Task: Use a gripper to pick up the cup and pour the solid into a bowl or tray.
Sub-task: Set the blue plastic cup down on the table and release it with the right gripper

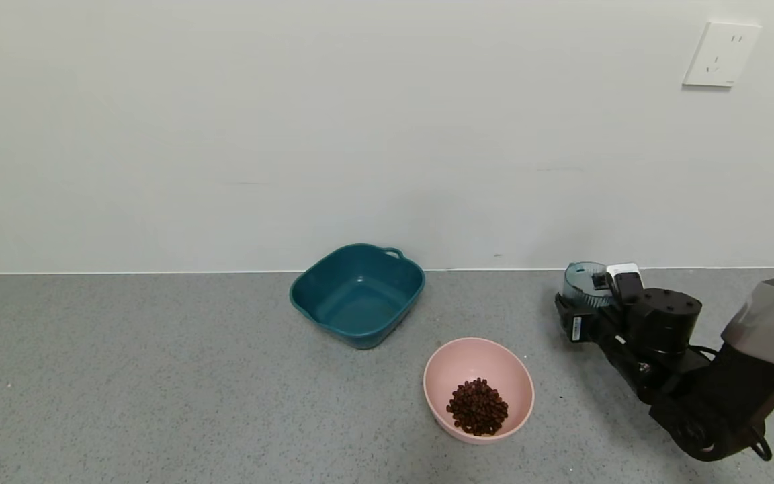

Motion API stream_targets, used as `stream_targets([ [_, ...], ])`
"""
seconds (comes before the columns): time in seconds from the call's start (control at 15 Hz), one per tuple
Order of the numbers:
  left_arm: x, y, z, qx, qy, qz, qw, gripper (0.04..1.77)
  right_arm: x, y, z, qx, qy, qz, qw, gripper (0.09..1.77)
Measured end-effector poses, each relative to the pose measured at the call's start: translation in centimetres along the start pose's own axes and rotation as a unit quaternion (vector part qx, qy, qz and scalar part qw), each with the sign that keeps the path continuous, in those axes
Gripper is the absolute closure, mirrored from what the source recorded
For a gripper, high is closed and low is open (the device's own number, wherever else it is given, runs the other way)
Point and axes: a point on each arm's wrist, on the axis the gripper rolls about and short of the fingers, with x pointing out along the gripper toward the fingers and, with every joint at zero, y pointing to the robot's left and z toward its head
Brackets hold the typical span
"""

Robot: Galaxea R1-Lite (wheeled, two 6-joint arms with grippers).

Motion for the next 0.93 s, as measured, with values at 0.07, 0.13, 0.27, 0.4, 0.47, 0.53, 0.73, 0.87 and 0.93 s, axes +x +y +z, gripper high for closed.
stream_targets([
  [0.07,0.0,0.0,0.0,0.000,0.000,0.000,1.0000,0.06,0.1,0.0,-0.3,0.000,0.003,-0.001,1.000,0.49],
  [0.13,0.0,0.0,0.0,0.000,0.000,0.000,1.0000,0.06,0.3,-0.1,-0.6,0.000,0.001,-0.002,1.000,0.49],
  [0.27,0.0,0.0,0.0,0.000,0.000,0.000,1.0000,0.06,0.5,0.1,-1.1,0.002,-0.006,-0.003,1.000,0.49],
  [0.4,0.0,0.0,0.0,0.000,0.000,0.000,1.0000,0.06,0.6,0.3,-1.7,0.000,-0.001,-0.001,1.000,0.49],
  [0.47,0.0,0.0,0.0,0.000,0.000,0.000,1.0000,0.06,0.7,0.3,-1.8,-0.001,0.001,-0.001,1.000,0.49],
  [0.53,0.0,0.0,0.0,0.000,0.000,0.000,1.0000,0.06,0.7,0.3,-1.9,-0.001,0.002,0.000,1.000,0.49],
  [0.73,0.0,0.0,0.0,0.000,0.000,0.000,1.0000,0.06,0.7,0.3,-2.1,-0.002,0.005,0.000,1.000,0.49],
  [0.87,0.0,0.0,0.0,0.000,0.000,0.000,1.0000,0.06,0.7,0.4,-2.2,-0.002,0.006,0.000,1.000,0.44],
  [0.93,0.0,0.0,0.0,0.000,0.000,0.000,1.0000,0.06,0.7,0.3,-2.2,-0.003,0.007,0.000,1.000,0.39],
])
